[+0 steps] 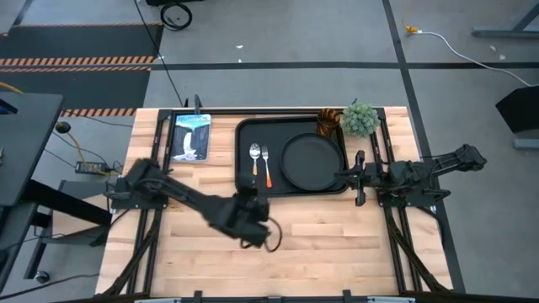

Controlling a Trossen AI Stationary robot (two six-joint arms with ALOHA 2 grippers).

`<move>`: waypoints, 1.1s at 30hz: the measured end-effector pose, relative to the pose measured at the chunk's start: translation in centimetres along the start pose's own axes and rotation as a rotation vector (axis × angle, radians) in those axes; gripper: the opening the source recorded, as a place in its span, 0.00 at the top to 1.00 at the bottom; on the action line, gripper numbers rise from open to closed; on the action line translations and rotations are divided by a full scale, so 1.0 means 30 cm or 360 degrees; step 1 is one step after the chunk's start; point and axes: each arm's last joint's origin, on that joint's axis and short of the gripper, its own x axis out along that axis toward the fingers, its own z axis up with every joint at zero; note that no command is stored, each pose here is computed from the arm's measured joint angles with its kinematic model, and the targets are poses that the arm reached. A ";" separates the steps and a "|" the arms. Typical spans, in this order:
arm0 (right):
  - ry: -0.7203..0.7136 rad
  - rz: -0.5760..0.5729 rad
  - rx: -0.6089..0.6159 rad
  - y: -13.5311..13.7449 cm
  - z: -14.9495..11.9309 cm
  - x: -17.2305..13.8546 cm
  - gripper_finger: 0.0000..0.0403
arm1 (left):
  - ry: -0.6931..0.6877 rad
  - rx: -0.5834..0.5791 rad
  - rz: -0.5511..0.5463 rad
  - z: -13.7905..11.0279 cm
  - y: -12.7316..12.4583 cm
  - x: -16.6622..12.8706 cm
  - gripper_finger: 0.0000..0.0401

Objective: Pick and place plate/cup/fork/spoon on tray
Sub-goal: Return to Home Position

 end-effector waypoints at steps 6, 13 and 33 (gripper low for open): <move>-0.0035 0.0000 0.0015 0.000 0.008 0.000 0.92 | -0.0438 -0.0139 -0.0108 -0.052 0.031 -0.201 0.73; -0.0040 0.0000 0.0017 0.000 0.009 0.000 0.92 | -0.1089 -0.0389 -0.0194 -0.099 0.102 -0.420 0.73; -0.0041 0.0001 0.0017 0.000 0.009 0.000 0.92 | -0.1734 -0.1353 -0.0485 -0.156 0.298 -0.657 0.73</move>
